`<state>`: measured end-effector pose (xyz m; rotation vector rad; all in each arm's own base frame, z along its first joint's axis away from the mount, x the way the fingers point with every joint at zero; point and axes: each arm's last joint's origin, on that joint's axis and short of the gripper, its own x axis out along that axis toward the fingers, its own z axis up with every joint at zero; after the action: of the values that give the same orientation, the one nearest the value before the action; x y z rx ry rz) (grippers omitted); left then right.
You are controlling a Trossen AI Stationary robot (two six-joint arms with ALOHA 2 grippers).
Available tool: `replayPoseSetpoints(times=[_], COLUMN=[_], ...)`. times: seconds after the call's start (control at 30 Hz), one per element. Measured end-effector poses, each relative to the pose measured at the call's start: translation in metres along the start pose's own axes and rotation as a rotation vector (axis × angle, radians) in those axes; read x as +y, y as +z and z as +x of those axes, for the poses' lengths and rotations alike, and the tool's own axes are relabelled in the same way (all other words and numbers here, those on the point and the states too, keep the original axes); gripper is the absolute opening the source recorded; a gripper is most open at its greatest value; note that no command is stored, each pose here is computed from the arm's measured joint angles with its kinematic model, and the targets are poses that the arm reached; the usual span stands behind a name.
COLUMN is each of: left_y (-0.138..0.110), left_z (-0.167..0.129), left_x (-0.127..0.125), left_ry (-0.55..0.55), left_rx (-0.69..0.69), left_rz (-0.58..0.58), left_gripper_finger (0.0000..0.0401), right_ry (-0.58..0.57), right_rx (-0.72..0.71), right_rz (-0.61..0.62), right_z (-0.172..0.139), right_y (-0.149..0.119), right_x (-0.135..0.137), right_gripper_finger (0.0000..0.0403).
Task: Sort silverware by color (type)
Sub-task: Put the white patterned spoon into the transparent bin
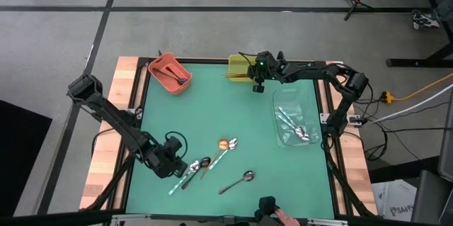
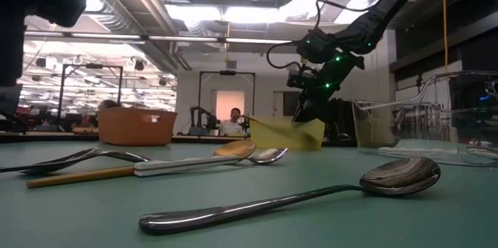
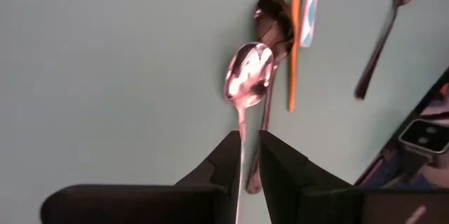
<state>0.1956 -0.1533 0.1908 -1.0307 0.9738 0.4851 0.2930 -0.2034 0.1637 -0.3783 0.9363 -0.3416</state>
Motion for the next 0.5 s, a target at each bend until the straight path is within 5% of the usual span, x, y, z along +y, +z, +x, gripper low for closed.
replayPoseSetpoints(times=[0.5], left_y=[-0.0015], left_z=[0.0061], left_x=[0.0015], left_ry=[-0.062], left_rx=[0.012], left_rz=[0.061], left_gripper_finger=[0.0044], right_ry=[0.000], right_rx=[0.000], right_rz=[0.000], right_z=[0.0000], right_y=[0.0000], right_x=[-0.0001], right_gripper_finger=[0.0069])
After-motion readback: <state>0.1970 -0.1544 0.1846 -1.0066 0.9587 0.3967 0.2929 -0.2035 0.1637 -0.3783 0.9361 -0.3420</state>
